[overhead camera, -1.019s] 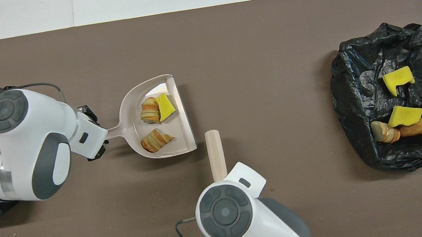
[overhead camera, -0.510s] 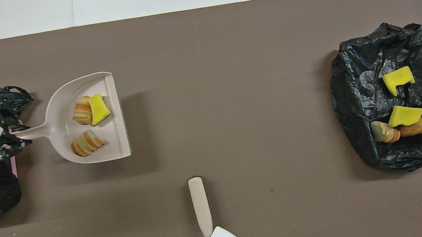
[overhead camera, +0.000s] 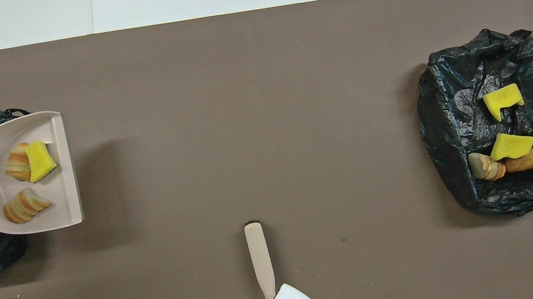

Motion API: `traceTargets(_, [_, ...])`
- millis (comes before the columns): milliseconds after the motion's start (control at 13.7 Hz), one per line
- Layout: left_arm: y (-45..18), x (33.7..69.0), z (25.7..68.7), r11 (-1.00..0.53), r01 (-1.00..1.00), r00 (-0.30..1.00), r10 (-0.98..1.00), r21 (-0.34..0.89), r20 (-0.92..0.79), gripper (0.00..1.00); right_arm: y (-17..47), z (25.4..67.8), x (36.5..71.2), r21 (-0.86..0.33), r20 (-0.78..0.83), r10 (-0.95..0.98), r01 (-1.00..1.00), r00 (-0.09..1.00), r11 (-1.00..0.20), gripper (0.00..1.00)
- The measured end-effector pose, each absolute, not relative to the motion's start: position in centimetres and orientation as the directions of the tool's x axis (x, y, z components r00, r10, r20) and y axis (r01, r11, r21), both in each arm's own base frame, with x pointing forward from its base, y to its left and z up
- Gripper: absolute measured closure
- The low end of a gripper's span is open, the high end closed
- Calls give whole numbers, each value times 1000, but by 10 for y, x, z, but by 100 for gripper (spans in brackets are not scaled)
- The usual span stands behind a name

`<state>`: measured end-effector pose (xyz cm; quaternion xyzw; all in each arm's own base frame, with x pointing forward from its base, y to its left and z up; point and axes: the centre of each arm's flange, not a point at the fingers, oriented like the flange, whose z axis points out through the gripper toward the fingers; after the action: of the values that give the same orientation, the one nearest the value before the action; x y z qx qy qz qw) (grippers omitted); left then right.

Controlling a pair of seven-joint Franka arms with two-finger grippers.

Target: Sweep and dump trash in bin

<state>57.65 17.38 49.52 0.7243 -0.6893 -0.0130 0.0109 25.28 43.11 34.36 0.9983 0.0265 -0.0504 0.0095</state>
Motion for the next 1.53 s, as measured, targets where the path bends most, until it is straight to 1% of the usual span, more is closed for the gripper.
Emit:
traceTargets(218, [225,562,501,-84,-996,80,-992,43,-95,68,430,353,270,-12,-83,42,42,996,-999,25])
traceTargets(291, [238,561,505,-91,-995,85,-987,40,-134,68,429,363,285,-32,-69,20,18,997,-999,13])
traceTargets(364, [250,561,510,-92,-995,86,-981,29,-176,68,424,376,307,-56,-52,-14,-17,999,-998,3])
traceTargets(437, [260,563,515,-86,-996,81,-971,14,-224,68,414,391,334,-83,-32,-59,-61,998,-995,0])
traceTargets(655, [278,572,524,-44,-999,51,-926,-27,-374,68,373,433,408,-151,23,-189,-183,982,-971,0])
traceTargets(801, [282,573,525,-56,-998,59,-881,-21,-469,68,338,456,450,-186,59,-263,-248,963,-951,0])
traceTargets(1019, [267,583,527,-74,-997,76,-788,-29,-610,68,268,480,505,-201,124,-257,-230,958,-952,0])
traceTargets(1238, [235,598,534,-25,-999,40,-681,-31,-731,68,195,511,541,-149,130,-245,-225,961,-963,0])
traceTargets(1383, [221,604,542,5,-1000,19,-617,-28,-787,68,159,543,551,-86,125,-203,-194,971,-977,0])
traceTargets(1529, [216,603,553,0,-1000,19,-583,-23,-812,68,127,575,555,-44,119,-186,-182,975,-982,0])
